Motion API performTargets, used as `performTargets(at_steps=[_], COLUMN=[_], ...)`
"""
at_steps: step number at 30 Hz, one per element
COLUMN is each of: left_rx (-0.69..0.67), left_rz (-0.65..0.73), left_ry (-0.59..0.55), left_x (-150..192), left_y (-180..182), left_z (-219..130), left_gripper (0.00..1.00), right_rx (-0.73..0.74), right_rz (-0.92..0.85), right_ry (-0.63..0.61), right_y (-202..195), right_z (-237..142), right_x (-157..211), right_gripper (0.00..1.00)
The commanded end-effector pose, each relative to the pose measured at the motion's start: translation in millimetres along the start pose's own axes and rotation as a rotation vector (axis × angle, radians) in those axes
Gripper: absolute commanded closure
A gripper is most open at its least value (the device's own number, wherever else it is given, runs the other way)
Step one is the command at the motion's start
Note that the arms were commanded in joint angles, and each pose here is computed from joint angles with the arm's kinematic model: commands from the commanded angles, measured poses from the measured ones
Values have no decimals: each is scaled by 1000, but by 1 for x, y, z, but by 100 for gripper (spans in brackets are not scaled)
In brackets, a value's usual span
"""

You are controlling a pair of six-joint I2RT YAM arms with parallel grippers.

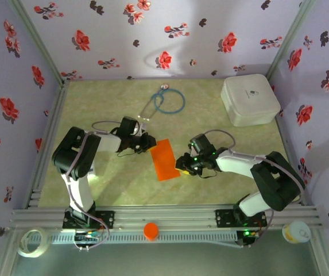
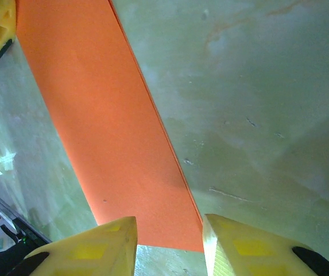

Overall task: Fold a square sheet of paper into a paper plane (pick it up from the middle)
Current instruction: First fold the square sheet of paper in half at the center of the table, then fold the triangle a second time at the center of the table.

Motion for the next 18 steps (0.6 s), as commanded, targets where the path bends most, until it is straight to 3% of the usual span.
performTargets(at_steps=[1, 18], left_rx=[-124, -102], left_rz=[-78, -101], left_ry=[-6, -2], left_x=[4, 4], left_y=[44, 47], left_z=[6, 9], left_gripper=[83, 84], right_rx=[9, -16], right_rz=[32, 25], right_ry=[50, 86], right_y=[-6, 1], right_z=[4, 14], right_x=[15, 24], right_gripper=[64, 66])
Point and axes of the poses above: each hand's point on the last joint's axis, 136 mm out from that joint toward the fingers, its own z axis out along the fingers, its own y axis along the line the jaws close on, x = y × z, the point moved 2 cm from there along -z, back along the fingers, and after that the axes turned 15 degrees about -z, right-handed, at the moved point
